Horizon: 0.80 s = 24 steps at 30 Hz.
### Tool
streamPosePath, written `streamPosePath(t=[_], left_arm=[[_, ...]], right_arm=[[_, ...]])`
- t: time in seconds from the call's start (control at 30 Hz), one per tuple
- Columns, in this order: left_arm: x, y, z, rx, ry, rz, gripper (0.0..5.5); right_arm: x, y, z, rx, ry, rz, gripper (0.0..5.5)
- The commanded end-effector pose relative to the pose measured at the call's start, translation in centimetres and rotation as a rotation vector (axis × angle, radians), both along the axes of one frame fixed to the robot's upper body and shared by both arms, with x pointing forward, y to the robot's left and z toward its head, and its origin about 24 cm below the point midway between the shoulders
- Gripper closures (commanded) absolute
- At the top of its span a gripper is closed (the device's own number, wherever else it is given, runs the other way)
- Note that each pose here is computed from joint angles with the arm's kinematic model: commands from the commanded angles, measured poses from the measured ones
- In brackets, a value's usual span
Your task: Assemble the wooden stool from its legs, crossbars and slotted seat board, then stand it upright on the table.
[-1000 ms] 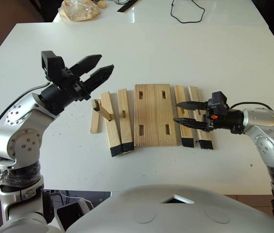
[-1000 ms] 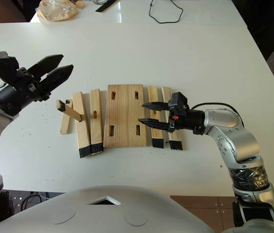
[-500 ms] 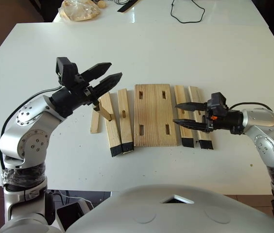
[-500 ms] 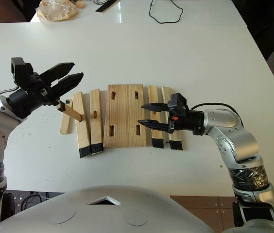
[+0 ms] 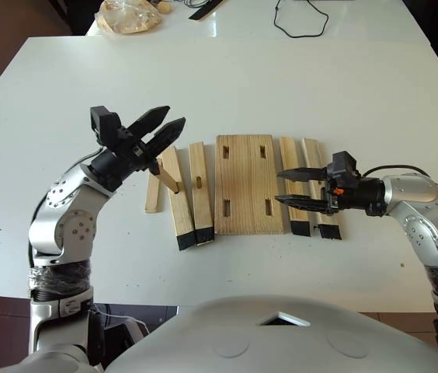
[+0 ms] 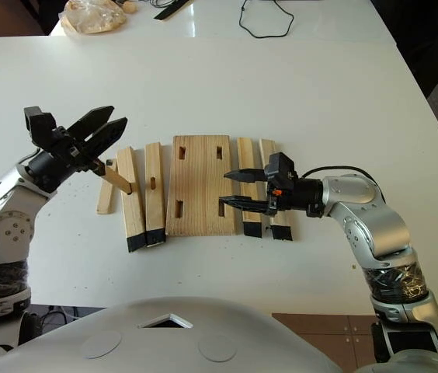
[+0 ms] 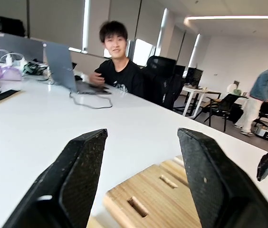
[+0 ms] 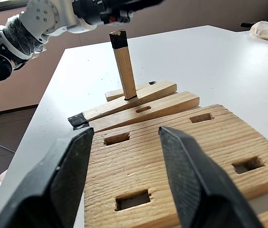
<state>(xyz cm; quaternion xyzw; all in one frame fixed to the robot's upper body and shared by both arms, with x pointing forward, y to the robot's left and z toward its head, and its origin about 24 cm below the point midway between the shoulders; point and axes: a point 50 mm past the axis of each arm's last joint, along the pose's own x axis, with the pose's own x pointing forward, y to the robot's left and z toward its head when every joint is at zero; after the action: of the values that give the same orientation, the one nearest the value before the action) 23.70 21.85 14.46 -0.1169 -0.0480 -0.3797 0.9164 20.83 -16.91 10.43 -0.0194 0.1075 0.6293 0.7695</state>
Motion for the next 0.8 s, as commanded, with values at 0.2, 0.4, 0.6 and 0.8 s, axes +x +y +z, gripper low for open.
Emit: streamPosePath(t=[0.2, 0.4, 0.6, 0.8], left_arm=[[-4.2, -3.9, 4.4, 0.349, -0.051, -0.257, 2.75], [-8.6, -4.4, -1.8, 0.403, 0.259, -0.366, 2.75], [-11.6, -2.1, -4.6, 0.579, 0.389, -0.410, 2.75], [-11.6, -0.6, -6.6, 0.716, 0.392, -0.440, 2.75]], right_arm=[[2.2, -0.4, 1.9, 0.091, -0.113, -0.203, 2.97], [4.3, -1.2, 2.7, 0.168, -0.178, -0.460, 2.97], [2.8, -1.4, 1.9, 0.153, -0.166, -0.507, 2.97], [2.7, -0.8, 1.9, 0.169, -0.169, -0.519, 2.97]])
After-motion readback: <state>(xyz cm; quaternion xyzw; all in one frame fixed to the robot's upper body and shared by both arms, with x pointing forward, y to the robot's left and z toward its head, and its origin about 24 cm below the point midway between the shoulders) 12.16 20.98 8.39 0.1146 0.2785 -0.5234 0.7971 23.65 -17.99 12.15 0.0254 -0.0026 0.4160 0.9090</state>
